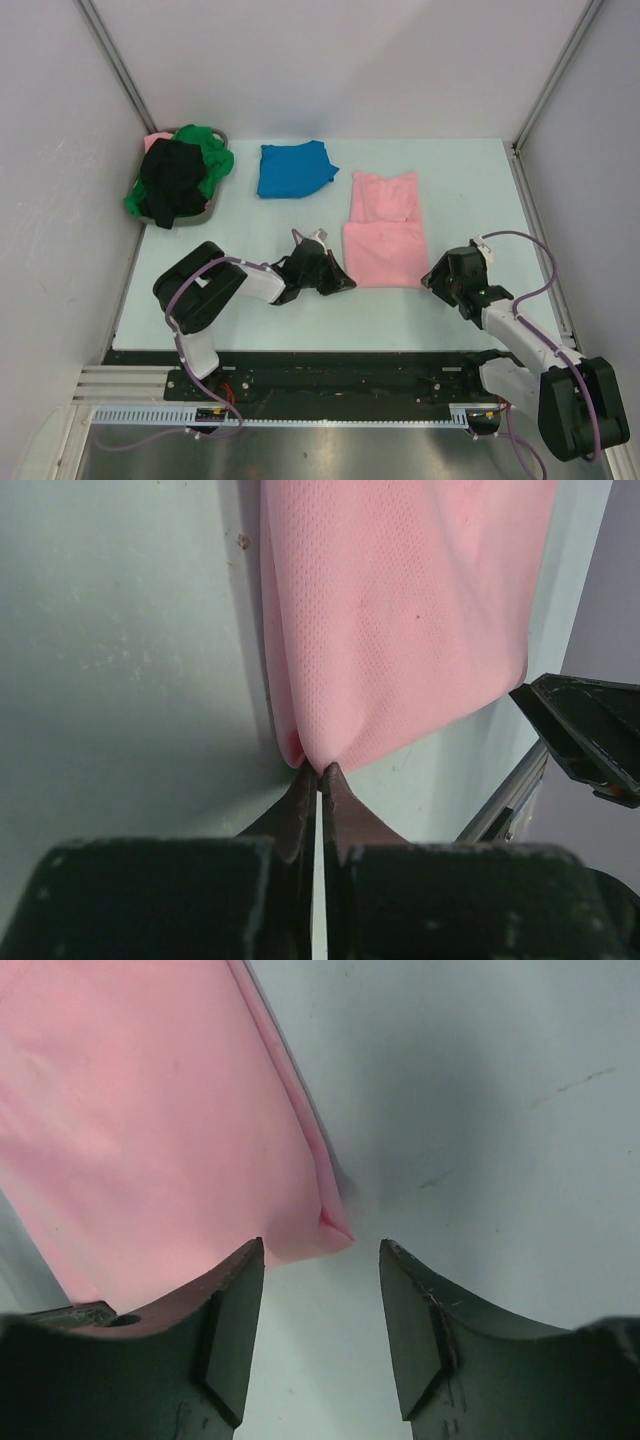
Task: Fold and stack the t-shirts
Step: Fold the tshirt
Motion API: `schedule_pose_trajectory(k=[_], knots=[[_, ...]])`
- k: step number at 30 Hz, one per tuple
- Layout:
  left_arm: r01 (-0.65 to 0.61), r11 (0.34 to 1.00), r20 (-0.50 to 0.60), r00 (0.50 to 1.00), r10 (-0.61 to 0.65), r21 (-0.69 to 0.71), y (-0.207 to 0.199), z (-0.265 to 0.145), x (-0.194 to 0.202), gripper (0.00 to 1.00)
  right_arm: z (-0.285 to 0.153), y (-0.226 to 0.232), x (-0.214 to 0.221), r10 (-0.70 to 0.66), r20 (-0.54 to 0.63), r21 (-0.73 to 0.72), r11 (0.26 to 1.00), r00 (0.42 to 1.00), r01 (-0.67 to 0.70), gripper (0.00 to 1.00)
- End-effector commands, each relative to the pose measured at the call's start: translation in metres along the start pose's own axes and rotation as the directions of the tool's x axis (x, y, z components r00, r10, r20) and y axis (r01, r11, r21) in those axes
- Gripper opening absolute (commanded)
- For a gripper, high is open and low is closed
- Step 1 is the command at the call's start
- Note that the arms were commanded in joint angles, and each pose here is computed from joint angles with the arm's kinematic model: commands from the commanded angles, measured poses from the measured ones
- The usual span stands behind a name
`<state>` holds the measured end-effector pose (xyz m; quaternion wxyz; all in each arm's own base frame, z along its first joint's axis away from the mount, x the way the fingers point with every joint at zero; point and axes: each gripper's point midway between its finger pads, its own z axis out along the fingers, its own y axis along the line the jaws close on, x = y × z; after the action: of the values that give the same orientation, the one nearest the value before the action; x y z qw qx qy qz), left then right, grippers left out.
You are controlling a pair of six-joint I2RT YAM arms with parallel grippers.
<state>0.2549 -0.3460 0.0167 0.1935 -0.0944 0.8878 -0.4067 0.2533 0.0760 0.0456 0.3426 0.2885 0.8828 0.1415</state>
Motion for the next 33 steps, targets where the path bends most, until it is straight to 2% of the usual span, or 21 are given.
schedule_pose_trajectory(k=[1,2,7,10,12,13,14,18,24,29,33], knots=[[-0.011,0.996,-0.02,1.0,0.009,-0.088,0.028,-0.005,0.012,0.0,0.006,0.005,0.001,0.025,-0.004,-0.03,0.999,1.0,-0.025,0.5],[-0.011,0.996,-0.02,1.0,0.009,-0.086,0.028,-0.005,0.012,0.0,0.007,0.005,0.002,0.026,-0.005,-0.026,0.999,1.0,-0.026,0.47],[-0.007,0.997,-0.025,1.0,0.005,-0.079,0.03,-0.009,0.018,0.0,0.017,0.002,0.011,0.036,-0.034,-0.017,0.999,0.999,-0.037,0.43],[-0.007,0.998,-0.021,1.0,0.006,-0.069,0.031,-0.014,0.02,0.0,0.023,-0.004,0.014,0.028,-0.032,0.01,1.0,0.999,-0.027,0.3],[-0.006,0.999,-0.023,1.0,0.005,-0.051,0.028,-0.016,0.023,0.0,0.026,-0.01,0.016,0.026,-0.026,0.023,0.999,0.999,-0.026,0.16],[-0.006,0.999,-0.03,1.0,0.005,-0.051,0.03,-0.019,0.029,0.0,0.027,-0.009,0.017,0.026,-0.029,0.016,1.0,0.999,-0.025,0.05],[-0.004,0.999,-0.036,0.999,0.002,-0.047,0.029,-0.02,0.032,0.0,0.027,-0.01,0.018,0.03,-0.033,0.019,0.999,0.999,-0.029,0.0],[-0.019,1.0,-0.056,0.998,0.018,-0.025,0.025,-0.032,0.054,0.0,0.018,-0.009,0.029,0.025,-0.054,0.022,0.999,0.998,-0.024,0.0],[-0.03,0.999,-0.071,0.997,0.029,-0.013,0.024,-0.06,0.087,0.0,-0.018,-0.008,0.045,-0.014,-0.017,0.011,1.0,1.0,0.014,0.0],[-0.022,0.999,-0.046,0.999,0.02,-0.039,0.031,-0.082,0.1,0.0,-0.039,-0.014,0.066,-0.04,-0.043,0.014,0.999,0.998,0.041,0.0],[-0.035,0.999,-0.041,0.999,0.034,-0.008,0.016,-0.098,0.1,0.0,-0.055,0.004,0.058,-0.044,0.013,-0.062,0.997,0.999,0.044,0.0]])
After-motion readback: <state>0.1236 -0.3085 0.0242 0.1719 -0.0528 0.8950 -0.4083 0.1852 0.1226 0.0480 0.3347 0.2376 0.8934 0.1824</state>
